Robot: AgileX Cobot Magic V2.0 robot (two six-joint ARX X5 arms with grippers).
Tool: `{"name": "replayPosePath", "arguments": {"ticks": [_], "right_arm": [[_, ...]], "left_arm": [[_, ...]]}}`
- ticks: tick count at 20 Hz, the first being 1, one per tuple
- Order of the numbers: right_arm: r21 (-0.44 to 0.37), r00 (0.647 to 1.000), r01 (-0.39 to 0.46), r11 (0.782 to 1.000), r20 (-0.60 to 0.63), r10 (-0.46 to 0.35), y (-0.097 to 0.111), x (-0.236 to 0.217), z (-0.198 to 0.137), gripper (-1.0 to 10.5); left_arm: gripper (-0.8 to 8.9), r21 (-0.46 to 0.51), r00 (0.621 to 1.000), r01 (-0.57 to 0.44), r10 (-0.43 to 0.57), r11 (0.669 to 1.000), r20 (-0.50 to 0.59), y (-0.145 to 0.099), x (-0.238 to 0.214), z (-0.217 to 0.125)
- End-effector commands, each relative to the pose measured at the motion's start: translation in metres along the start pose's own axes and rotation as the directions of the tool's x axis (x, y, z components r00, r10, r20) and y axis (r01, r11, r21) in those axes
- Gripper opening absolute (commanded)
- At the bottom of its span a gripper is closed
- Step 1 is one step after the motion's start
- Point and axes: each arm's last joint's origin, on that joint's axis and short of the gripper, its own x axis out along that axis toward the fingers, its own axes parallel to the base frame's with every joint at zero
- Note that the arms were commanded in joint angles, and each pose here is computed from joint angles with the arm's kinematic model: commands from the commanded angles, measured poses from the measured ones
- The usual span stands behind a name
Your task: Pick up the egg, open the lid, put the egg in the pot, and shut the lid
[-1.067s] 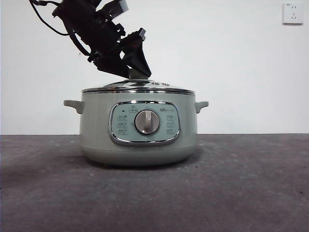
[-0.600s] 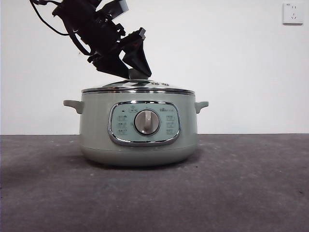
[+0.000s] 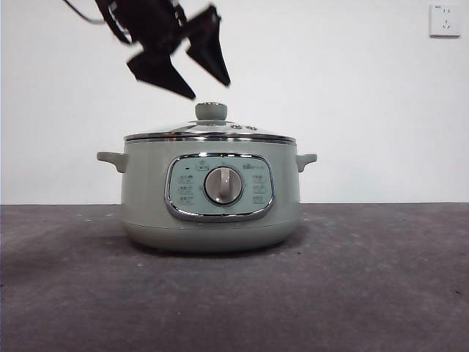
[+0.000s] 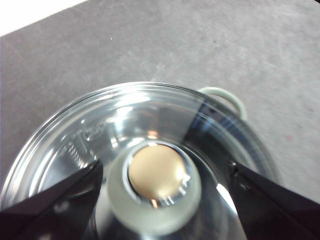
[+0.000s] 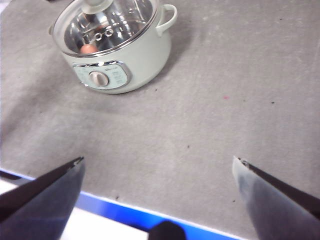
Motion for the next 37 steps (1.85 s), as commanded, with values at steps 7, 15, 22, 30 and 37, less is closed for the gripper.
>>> {"name": "replayPosePath", "arguments": {"ticks": [7, 15, 22, 30, 37], "right_arm": [[-0.045, 0.998, 0.061, 0.997, -0.01, -0.062, -0.003, 0.001, -0.003, 5.0], [-0.064, 0.998, 0.061, 0.996, -0.011, -0.062, -0.002, 0.002, -0.003, 5.0], [-0.065, 0.998, 0.061, 0.996, -0.011, -0.062, -0.002, 0.002, -0.003, 4.9], [-0.069, 0.998, 0.061, 0.996, -0.011, -0.062, -0.002, 0.002, -0.003, 0.0], [-0.044, 0.998, 0.063, 0.997, -0.01, -0.064, -0.003, 0.002, -0.003, 0.0]], "left_arm": [[4.12, -0.007, 0.998, 0.064, -0.064, 0.998, 0.001, -0.046, -0.155, 0.014], [4.09, -0.028, 0.996, 0.07, -0.072, 0.997, -0.062, -0.079, -0.252, -0.029], [4.04, -0.029, 0.996, 0.073, -0.074, 0.997, -0.042, -0.081, -0.259, -0.031], [-0.06, -0.029, 0.996, 0.072, -0.074, 0.997, -0.043, -0.081, -0.259, -0.031], [-0.04, -0.029, 0.996, 0.072, -0.073, 0.997, -0.043, -0.081, -0.258, -0.031]]}}
